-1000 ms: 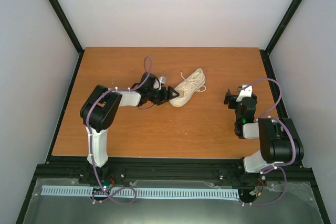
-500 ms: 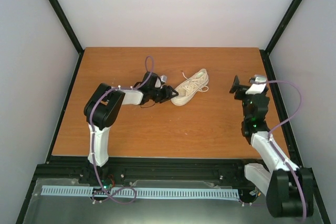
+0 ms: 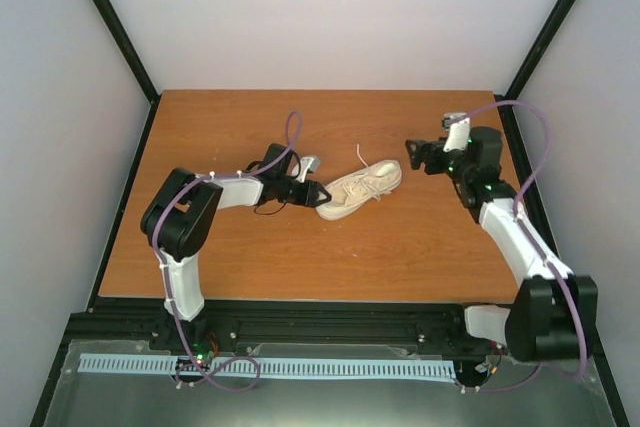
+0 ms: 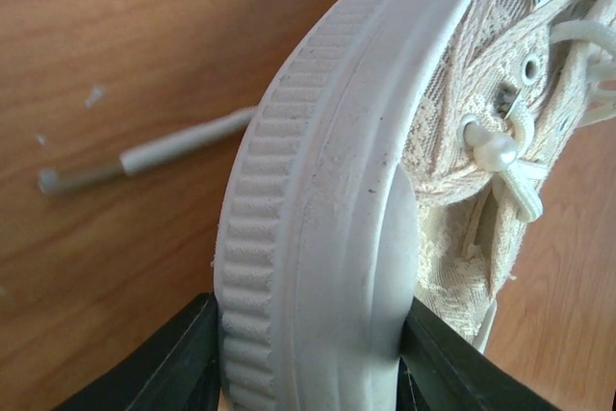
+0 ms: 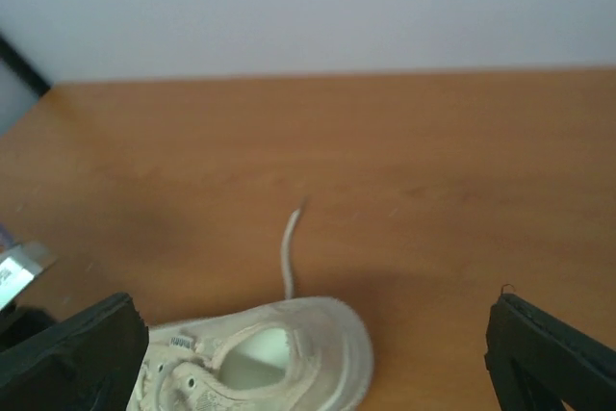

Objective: Tie the shoes

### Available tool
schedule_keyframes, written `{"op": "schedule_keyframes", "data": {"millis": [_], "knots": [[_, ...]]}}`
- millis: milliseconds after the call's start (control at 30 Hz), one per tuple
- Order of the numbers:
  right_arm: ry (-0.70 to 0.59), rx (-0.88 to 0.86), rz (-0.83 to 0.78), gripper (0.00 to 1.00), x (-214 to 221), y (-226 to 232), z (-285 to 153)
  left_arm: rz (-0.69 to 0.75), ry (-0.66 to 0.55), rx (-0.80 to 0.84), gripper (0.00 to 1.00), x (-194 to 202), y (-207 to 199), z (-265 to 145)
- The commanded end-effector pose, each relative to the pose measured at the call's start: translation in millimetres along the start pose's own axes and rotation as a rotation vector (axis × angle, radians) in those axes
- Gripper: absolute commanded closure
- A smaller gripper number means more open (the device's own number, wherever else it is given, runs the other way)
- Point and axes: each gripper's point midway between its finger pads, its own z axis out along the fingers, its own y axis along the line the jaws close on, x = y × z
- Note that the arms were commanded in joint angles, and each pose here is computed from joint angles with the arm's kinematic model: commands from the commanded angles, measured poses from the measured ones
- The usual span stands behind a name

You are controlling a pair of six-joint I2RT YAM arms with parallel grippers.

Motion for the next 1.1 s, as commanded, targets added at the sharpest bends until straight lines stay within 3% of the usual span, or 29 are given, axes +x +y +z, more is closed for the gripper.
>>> {"op": "schedule_keyframes", "data": {"millis": [0,133,300,367,500,667,767,900,1067], "knots": [[0.249,-0.177,0.029,0.06,50,33,29,0.132,0.087,0.038,0.59,29,-11,-9],[0.356,-0.304,0.056,0.10,74,57,54,0.168,0.058,0.028,0.57,28,-17,-21],[0.434,-0.378,0.090,0.09,105,72,73,0.184,-0.111,-0.037,0.24,11,-27,-55],[0.469,-0.407,0.126,0.09,116,77,77,0.164,-0.149,-0.022,0.18,10,-37,-68],[0.556,-0.457,0.151,0.09,142,96,69,0.069,-0.180,-0.006,0.16,23,-46,-87],[0.693,-0.624,0.196,0.10,185,152,21,-0.102,-0.196,-0.035,0.15,47,-37,-101],[0.743,-0.595,0.154,0.10,202,167,-7,-0.193,-0.190,-0.017,0.14,65,-37,-107],[0.625,-0.454,0.099,0.06,178,151,-14,-0.270,-0.182,0.074,0.13,79,-47,-108],[0.444,-0.280,0.047,0.00,126,130,12,-0.235,-0.143,0.108,0.12,86,-77,-93]]}}
